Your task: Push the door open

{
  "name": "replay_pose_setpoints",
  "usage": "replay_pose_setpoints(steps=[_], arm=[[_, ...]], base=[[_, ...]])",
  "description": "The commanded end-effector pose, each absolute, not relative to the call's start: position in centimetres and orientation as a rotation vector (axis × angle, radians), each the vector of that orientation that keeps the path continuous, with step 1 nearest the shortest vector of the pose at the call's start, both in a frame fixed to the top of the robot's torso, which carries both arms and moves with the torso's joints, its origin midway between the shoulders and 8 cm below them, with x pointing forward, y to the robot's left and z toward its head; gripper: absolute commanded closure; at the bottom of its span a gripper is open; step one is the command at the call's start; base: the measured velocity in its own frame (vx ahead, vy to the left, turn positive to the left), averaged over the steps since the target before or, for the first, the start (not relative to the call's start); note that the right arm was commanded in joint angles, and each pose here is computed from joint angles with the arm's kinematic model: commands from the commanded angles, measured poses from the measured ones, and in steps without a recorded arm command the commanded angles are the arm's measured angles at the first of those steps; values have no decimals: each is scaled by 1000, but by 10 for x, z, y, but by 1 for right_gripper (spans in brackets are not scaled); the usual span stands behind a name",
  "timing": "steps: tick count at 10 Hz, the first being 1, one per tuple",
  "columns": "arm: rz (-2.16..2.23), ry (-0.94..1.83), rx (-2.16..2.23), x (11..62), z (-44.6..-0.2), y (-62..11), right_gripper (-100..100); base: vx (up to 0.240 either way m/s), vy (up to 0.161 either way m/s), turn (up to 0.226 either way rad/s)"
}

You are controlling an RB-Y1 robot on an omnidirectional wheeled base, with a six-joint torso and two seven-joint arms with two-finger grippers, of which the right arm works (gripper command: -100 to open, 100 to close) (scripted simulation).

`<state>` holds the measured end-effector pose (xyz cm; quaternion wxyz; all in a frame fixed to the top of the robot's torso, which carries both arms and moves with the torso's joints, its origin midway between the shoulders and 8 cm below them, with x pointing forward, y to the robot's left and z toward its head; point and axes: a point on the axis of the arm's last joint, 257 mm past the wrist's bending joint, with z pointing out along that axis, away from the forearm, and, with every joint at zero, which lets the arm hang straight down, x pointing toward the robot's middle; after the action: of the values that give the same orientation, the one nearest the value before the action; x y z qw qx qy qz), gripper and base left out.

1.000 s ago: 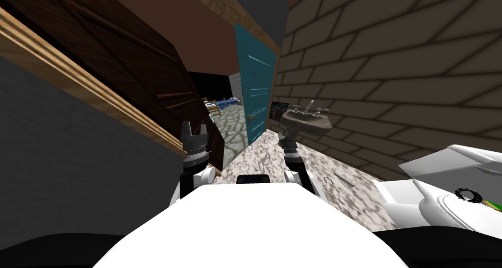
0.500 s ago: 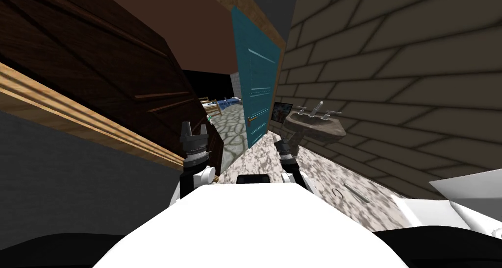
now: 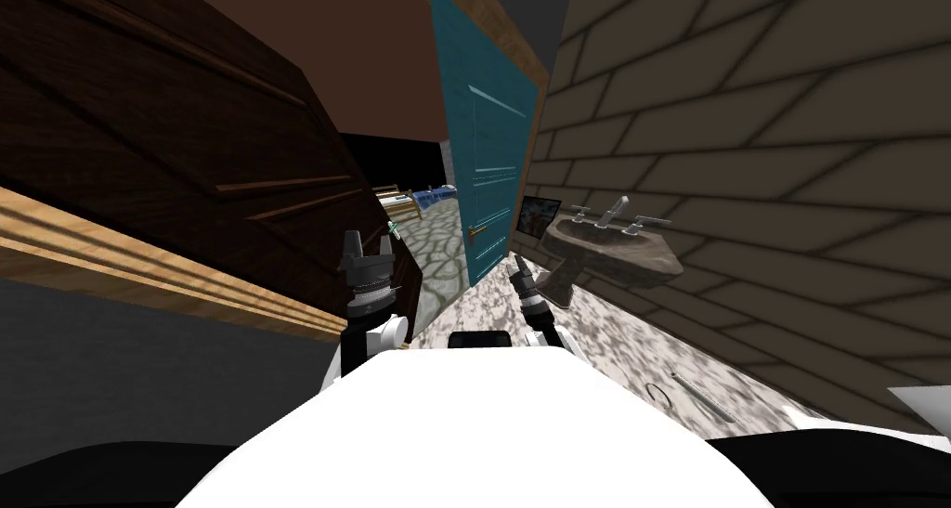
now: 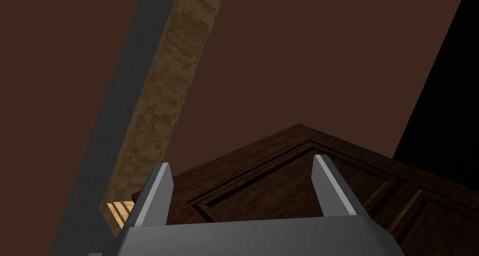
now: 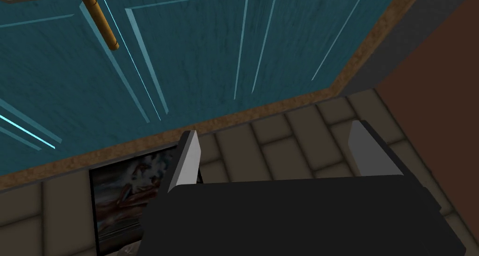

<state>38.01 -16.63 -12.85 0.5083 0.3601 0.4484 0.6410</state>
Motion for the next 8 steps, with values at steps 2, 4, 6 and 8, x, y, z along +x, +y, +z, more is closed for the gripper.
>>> replay_pose_setpoints(steps=[2, 4, 6, 8], arm=[[1562, 1150, 873, 377, -150, -147, -100], [1573, 1202, 876, 374, -166, -131, -100], [1585, 1255, 877, 370, -182, -115, -100], [1595, 1306, 877, 365, -197, -100, -100]], base=[[196, -71, 62], [181, -66, 57], [196, -94, 52], [180, -87, 72]])
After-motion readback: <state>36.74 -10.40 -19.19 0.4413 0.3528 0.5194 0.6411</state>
